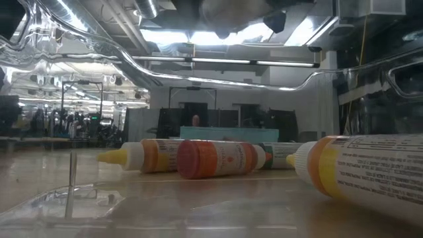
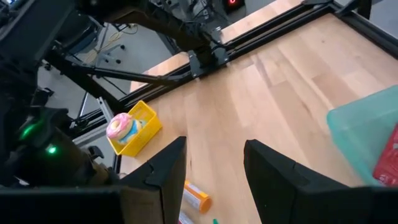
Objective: Pick & Place Food Item
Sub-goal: Put the top green food coloring bottle into the transparent bin
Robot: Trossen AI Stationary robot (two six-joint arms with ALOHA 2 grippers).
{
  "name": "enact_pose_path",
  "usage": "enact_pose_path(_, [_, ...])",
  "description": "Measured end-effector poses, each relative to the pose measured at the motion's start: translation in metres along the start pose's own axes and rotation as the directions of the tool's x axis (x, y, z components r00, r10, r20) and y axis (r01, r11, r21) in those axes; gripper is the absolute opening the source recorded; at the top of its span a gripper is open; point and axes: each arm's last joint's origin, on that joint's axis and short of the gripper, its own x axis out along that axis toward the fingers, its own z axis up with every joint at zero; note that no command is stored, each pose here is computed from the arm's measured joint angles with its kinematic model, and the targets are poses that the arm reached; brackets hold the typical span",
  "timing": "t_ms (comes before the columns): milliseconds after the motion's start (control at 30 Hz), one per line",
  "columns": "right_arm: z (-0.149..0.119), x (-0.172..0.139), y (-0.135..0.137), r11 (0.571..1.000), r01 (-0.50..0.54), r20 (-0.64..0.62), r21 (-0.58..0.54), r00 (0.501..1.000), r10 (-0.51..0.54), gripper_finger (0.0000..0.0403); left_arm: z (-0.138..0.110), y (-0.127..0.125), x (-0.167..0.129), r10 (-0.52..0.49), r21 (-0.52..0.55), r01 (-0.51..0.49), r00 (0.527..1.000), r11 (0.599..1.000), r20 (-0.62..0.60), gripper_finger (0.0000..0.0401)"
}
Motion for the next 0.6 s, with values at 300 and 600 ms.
enact_pose_path(300, [0.0,0.0,-0.001,0.999,0.005,0.003,-0.033,1.0,-0.005,0.016,0.019,0.0,0.003,0.011,0.048,-0.019,0.987,0.999,0.157,0.0109])
enact_pose_path(600, [0.001,-0.001,-0.003,0.999,0.011,0.006,-0.048,1.0,-0.011,0.016,0.025,0.005,0.041,-0.043,0.056,0.035,0.987,0.998,0.156,0.0109])
